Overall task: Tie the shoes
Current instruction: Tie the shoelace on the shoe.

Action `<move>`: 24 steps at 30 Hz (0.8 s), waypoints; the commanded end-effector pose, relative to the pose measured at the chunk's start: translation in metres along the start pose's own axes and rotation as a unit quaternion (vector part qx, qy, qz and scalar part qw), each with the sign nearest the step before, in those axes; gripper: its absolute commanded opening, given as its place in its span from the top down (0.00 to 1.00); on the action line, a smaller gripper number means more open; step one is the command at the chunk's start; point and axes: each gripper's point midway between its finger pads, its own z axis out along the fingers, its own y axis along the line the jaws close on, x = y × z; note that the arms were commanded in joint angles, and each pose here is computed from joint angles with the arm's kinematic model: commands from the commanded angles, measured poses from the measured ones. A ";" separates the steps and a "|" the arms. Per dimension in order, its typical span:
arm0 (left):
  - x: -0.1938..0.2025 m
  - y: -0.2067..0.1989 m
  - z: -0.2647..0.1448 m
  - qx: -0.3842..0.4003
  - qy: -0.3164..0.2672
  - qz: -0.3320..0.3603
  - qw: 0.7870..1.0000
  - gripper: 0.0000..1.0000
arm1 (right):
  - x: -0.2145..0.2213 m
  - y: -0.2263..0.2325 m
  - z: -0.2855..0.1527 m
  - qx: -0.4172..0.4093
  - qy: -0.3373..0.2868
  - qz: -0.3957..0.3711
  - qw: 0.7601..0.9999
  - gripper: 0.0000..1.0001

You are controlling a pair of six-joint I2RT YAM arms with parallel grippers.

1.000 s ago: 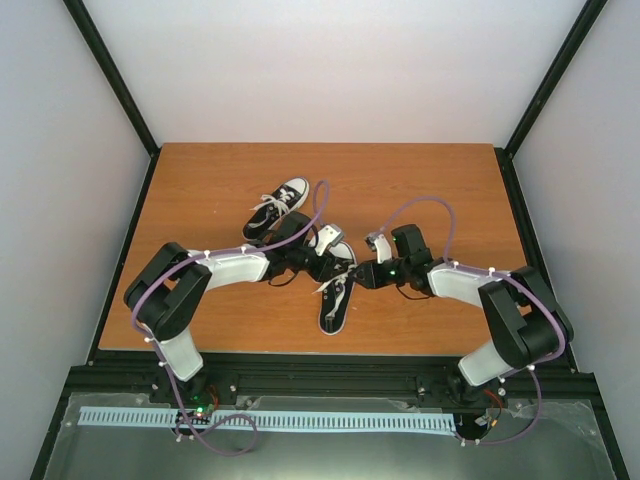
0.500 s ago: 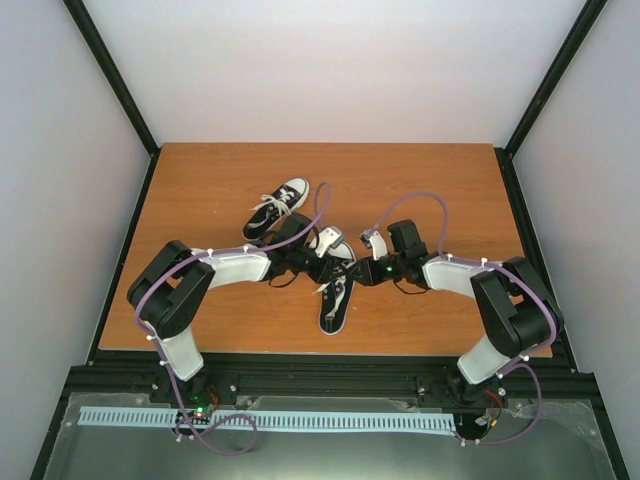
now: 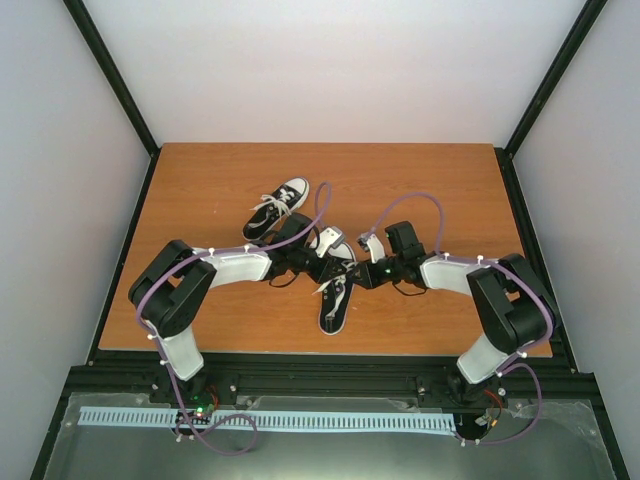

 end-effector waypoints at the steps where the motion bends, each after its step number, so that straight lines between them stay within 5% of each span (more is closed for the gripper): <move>1: -0.012 -0.005 0.002 0.008 -0.007 0.016 1.000 0.74 | -0.002 -0.002 0.004 0.007 -0.003 -0.013 1.000 0.89; 4: -0.011 -0.004 0.001 0.004 -0.008 0.016 1.000 0.75 | -0.005 -0.002 -0.001 0.016 -0.014 -0.012 1.000 0.97; 19: -0.015 -0.003 -0.004 -0.008 -0.018 0.019 1.000 0.77 | 0.020 -0.002 -0.024 0.050 -0.043 0.023 0.998 0.97; 24: -0.015 -0.003 -0.003 -0.006 -0.015 0.019 1.000 0.77 | 0.005 0.002 -0.026 0.051 -0.059 -0.012 0.997 0.85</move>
